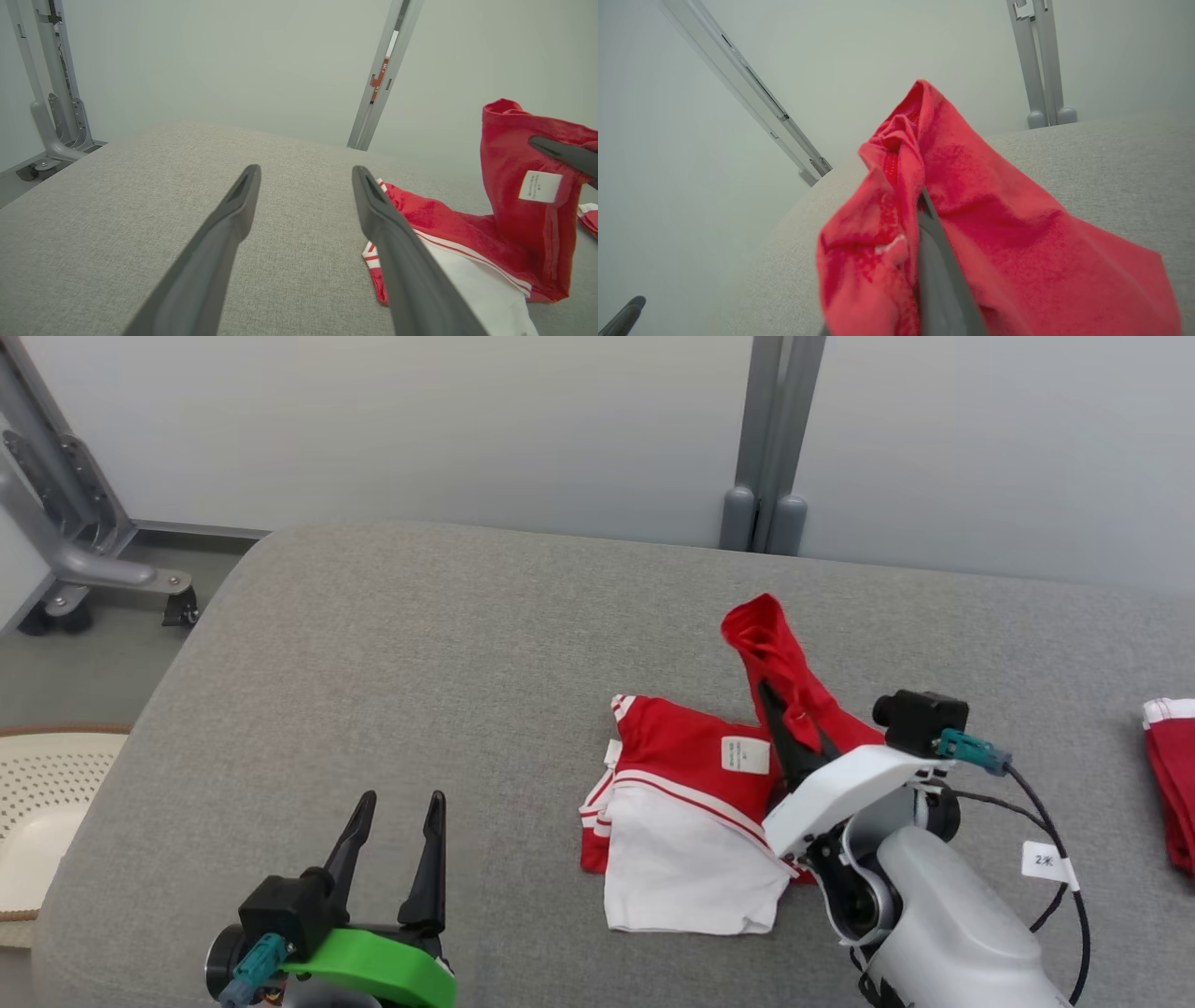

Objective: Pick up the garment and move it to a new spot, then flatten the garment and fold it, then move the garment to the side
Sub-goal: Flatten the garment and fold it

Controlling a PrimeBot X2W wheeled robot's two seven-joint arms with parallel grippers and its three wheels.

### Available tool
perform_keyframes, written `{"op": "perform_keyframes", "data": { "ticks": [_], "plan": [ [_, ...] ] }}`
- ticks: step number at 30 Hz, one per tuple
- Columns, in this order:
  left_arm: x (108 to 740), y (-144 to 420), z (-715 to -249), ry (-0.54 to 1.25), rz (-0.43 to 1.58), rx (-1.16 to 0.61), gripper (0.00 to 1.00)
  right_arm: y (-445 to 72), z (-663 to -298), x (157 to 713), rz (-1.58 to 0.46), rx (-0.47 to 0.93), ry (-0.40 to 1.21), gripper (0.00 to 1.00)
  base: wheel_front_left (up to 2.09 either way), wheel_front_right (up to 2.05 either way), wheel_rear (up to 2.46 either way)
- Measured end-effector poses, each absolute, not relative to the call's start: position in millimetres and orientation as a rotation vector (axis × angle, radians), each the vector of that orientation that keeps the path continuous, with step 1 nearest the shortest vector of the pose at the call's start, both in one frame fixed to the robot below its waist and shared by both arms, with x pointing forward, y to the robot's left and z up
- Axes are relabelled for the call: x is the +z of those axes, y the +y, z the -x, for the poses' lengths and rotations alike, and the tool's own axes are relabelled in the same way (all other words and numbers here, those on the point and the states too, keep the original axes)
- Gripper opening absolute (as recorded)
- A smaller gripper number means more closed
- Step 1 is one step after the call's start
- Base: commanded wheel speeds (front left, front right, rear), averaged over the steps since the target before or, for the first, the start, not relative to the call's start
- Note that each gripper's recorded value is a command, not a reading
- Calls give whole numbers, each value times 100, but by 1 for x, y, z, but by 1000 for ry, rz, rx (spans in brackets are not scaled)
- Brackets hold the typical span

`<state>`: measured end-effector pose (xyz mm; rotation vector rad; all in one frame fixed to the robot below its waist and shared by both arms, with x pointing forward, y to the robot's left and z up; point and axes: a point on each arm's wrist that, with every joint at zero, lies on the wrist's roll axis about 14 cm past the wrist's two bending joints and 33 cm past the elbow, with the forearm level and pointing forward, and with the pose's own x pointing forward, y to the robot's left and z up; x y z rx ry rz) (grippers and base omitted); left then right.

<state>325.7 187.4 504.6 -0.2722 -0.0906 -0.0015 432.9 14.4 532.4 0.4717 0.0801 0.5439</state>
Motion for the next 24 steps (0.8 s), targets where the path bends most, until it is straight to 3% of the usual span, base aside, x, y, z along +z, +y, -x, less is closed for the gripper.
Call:
{"op": "perform_keyframes", "data": {
  "ticks": [4,17,18,19,20,24],
  "plan": [
    [501,196,-317,-85,272,31,100,47,-416,516,-473,632,155,0,0,0,0],
    [489,210,-303,-54,265,92,100,87,-406,471,-389,723,313,2,0,0,0],
    [488,210,-304,-49,264,92,100,88,-405,467,-380,728,325,42,0,0,0],
    [488,210,-304,-47,264,93,100,89,-405,464,-379,730,335,94,0,0,0],
    [487,211,-305,-45,263,94,100,92,-403,462,-385,738,343,100,0,0,0],
    [485,215,-306,-39,266,108,100,113,-389,470,-432,813,349,100,0,0,0]
  ]
}}
